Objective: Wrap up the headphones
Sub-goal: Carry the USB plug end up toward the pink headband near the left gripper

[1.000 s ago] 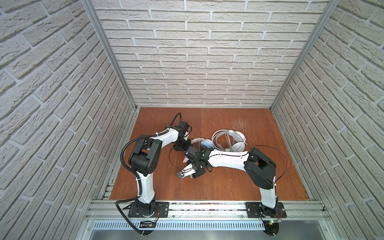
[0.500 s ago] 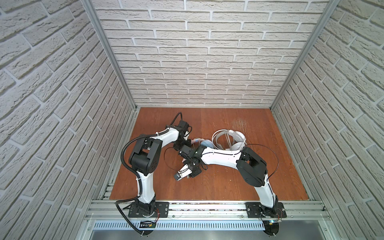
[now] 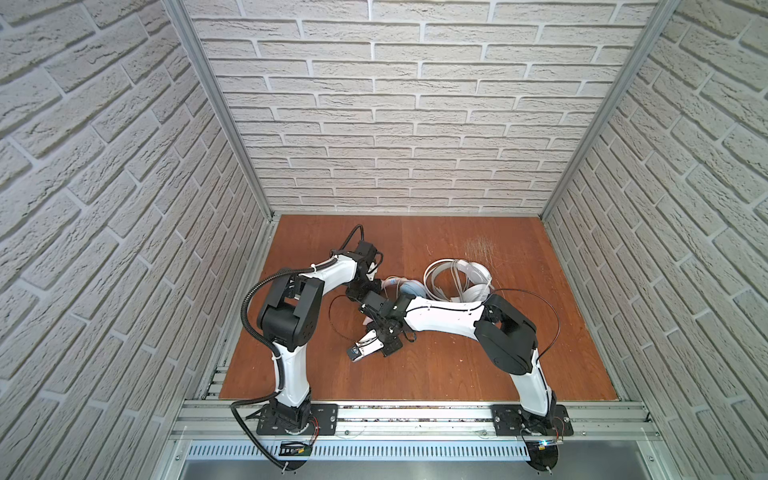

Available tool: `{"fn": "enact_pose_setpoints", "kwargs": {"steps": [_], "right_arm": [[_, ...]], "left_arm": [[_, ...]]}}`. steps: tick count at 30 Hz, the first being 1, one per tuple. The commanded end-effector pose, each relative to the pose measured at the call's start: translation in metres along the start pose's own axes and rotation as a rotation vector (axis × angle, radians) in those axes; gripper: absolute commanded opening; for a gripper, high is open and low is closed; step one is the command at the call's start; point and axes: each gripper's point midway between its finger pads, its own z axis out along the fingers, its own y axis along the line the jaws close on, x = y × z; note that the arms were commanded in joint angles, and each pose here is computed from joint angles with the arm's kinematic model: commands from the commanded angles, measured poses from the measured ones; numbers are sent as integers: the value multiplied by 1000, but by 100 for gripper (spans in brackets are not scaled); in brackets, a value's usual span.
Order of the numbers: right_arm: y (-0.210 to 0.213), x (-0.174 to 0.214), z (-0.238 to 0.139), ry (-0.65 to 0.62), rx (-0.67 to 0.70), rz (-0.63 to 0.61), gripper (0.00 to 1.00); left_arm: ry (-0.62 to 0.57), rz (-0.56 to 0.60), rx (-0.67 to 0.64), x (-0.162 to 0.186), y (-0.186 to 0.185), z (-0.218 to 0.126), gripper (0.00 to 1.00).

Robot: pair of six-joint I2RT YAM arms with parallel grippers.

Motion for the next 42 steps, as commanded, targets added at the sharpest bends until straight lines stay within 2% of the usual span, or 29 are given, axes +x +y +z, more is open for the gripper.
{"fn": "enact_pose_setpoints", "kwargs": {"steps": [1,6,14,18,30,36,42], "right_arm": [[14,5,2,-28,-39,78,6],[1,0,-25,-121,12,157,6],[-20,1,-92,-313,147,336,6],[-34,7,-111,-369,200,466,6],[-82,22,-129,-517,250,993,6],[-88,46,-121,-482,256,1232,6],[-84,63,-98,-343,203,1366,6]], "left_arm": [[84,-35,-24,22,11,3,8],[79,-42,-20,23,11,3,8],[67,-58,-21,23,13,3,8],[53,-71,-12,21,11,3,8],[1,-104,-12,20,11,-11,8],[-24,-118,-19,20,11,-19,8],[-53,-133,-29,16,11,-29,8]]}}
